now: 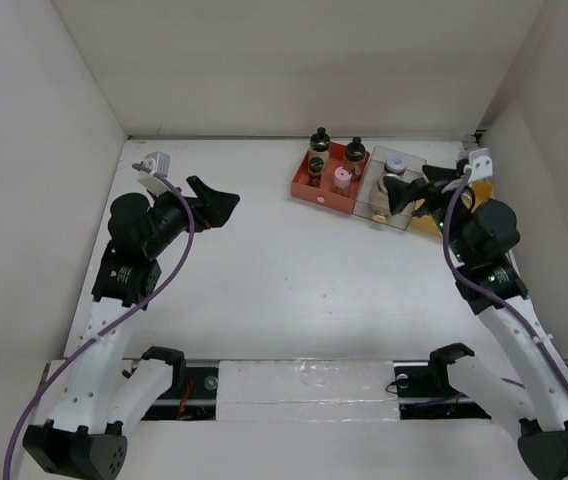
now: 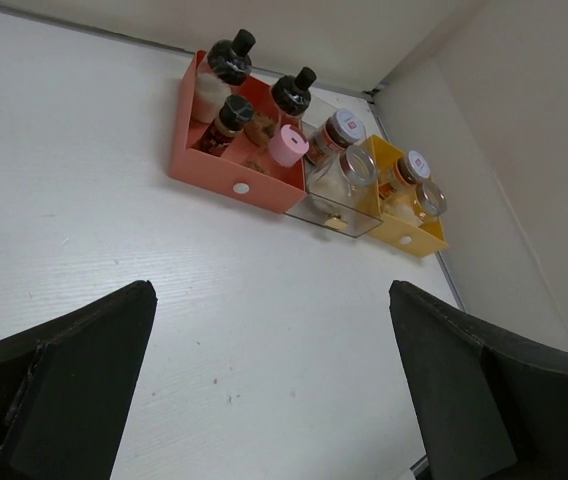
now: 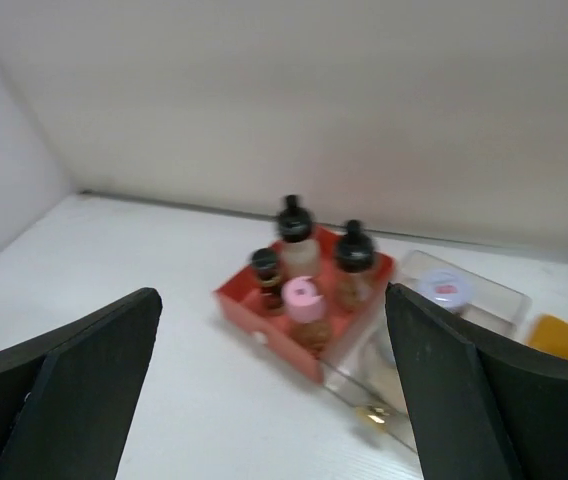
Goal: Organize the condiment bottles
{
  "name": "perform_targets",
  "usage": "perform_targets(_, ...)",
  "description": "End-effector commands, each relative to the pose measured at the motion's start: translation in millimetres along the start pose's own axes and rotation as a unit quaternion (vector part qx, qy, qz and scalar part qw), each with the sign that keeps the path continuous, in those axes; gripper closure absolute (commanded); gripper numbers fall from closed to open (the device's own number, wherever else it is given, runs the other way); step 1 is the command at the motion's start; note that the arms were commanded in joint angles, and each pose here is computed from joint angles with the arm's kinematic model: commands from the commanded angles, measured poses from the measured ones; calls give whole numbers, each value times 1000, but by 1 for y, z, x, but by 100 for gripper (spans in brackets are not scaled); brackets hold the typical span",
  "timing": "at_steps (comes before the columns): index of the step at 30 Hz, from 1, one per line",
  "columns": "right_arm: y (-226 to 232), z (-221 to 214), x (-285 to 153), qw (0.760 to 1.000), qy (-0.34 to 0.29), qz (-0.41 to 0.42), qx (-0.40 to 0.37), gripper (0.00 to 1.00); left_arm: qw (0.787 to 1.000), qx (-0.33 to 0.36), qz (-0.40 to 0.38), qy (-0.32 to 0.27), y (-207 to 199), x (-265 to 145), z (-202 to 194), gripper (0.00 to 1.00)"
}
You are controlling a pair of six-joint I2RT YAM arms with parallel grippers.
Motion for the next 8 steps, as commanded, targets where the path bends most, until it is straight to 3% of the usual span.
perform_targets(1,33,-25,-2,998,20,64,-4,1,1000,12,-10,-26,-4,2,10,0)
perform_targets(8,82,-66,-12,988,84,127,-32,1,999,12,-5,-29,-2,2,11,0)
Point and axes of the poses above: each gripper's point midway between its finger pads, its own x axis out along the fingers, its own y axis along the line the jaws close on, z = x × y, the point moved 2 cm from there along -x, back along the fingers, and after that the axes turned 4 degrees about x, right-handed, at the moved point
